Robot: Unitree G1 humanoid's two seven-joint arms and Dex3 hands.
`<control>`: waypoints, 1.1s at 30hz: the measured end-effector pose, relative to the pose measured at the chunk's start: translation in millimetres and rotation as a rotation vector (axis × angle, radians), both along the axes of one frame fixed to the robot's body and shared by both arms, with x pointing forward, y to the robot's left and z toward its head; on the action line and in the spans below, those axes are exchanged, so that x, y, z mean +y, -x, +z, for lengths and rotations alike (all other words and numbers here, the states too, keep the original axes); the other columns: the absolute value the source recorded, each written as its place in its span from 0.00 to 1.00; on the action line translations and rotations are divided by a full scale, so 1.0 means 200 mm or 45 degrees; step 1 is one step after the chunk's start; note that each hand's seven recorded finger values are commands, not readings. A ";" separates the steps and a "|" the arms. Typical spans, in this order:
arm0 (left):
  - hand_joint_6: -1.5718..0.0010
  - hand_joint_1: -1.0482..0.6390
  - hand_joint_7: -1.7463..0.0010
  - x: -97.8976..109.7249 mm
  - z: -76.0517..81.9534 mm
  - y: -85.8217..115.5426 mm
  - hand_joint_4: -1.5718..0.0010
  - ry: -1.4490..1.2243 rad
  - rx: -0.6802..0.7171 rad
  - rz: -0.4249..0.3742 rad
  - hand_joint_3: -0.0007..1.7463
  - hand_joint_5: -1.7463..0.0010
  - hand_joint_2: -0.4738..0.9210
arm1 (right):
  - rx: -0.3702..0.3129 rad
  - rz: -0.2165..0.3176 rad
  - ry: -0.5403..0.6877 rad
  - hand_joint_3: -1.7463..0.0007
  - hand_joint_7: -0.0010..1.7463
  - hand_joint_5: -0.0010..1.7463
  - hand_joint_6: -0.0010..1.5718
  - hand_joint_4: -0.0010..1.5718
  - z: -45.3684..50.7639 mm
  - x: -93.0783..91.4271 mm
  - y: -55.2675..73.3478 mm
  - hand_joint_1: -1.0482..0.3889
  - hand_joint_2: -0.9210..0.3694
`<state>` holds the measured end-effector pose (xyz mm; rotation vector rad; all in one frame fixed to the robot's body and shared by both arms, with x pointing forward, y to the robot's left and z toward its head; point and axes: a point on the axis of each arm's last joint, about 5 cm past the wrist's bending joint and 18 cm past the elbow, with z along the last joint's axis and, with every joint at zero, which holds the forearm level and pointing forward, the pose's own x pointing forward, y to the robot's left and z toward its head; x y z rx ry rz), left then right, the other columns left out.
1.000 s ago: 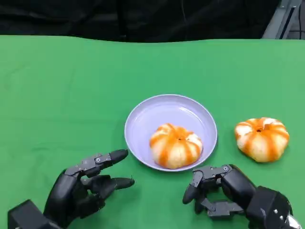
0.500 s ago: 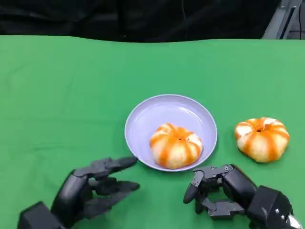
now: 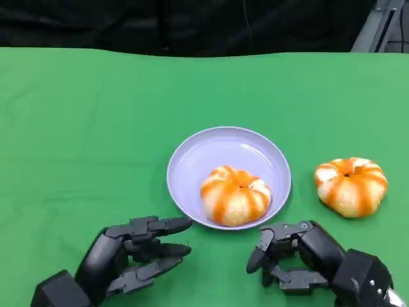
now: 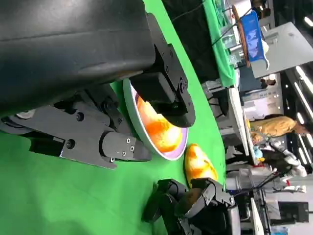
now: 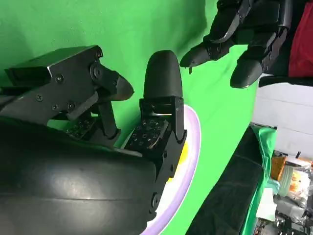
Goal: Grasp the bread from the table and place it into the plate.
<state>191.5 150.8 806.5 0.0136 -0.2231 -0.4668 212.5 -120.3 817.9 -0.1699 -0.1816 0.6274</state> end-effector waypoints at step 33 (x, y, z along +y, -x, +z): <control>0.22 0.63 0.94 0.01 -0.01 0.00 0.30 -0.113 0.018 0.052 0.28 0.71 0.96 | -0.003 -0.037 -0.006 0.48 0.53 0.77 0.63 0.61 0.000 -0.01 0.00 0.88 0.21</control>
